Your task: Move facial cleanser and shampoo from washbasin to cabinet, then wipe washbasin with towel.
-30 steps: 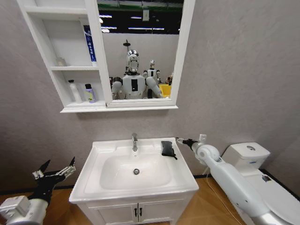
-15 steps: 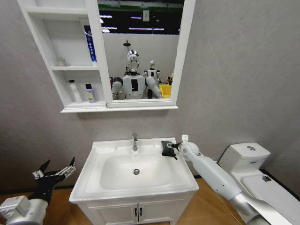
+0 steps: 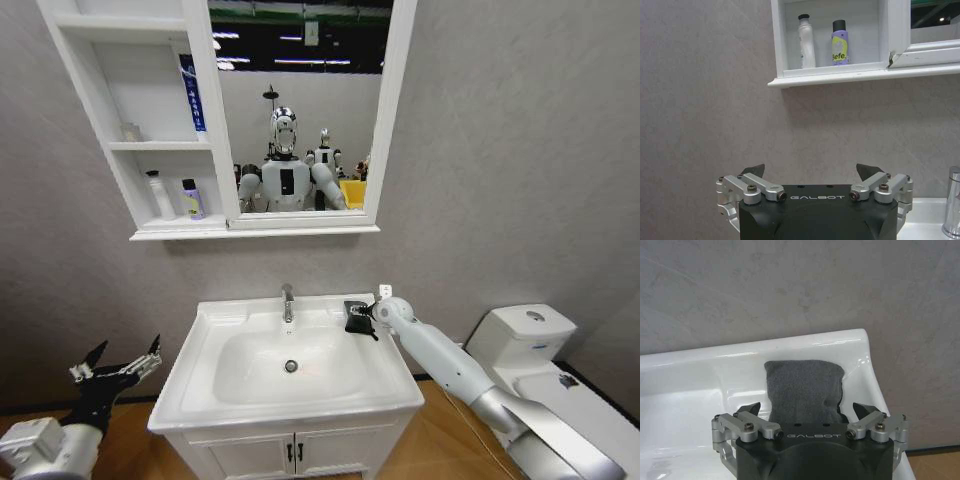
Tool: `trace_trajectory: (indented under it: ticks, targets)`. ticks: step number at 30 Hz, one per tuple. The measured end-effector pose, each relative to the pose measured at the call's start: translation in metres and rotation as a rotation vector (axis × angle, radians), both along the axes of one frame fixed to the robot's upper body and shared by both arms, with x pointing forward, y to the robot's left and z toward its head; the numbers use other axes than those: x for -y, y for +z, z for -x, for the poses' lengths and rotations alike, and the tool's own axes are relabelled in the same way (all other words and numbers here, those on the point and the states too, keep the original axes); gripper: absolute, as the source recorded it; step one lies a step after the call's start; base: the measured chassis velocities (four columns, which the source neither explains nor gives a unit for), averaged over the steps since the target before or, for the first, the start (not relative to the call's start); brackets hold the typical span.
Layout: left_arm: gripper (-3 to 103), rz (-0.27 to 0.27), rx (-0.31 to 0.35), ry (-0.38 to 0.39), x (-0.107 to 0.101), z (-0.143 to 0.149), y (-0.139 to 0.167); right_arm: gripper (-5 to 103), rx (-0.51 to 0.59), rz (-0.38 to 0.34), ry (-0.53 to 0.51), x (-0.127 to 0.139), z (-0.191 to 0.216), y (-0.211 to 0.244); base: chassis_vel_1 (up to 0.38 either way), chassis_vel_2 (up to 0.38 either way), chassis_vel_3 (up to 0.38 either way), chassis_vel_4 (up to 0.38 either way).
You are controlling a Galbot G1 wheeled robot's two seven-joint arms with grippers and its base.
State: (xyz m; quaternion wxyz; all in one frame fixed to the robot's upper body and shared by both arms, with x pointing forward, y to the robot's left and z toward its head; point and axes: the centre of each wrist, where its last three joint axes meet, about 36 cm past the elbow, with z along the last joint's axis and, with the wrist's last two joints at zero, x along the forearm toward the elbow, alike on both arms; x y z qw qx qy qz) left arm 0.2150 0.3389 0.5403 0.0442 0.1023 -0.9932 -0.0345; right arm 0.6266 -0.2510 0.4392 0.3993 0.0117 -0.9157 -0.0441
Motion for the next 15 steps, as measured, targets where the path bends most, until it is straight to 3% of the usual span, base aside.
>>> trace_trajectory:
  ticks: [15]
  targets:
    - [100, 0.000, 0.000, 0.000, 0.000, 0.000, 0.000, 100, -0.017, 0.057, 0.034, -0.010, -0.008, -0.019, 0.000, 0.000, 0.000, 0.000]
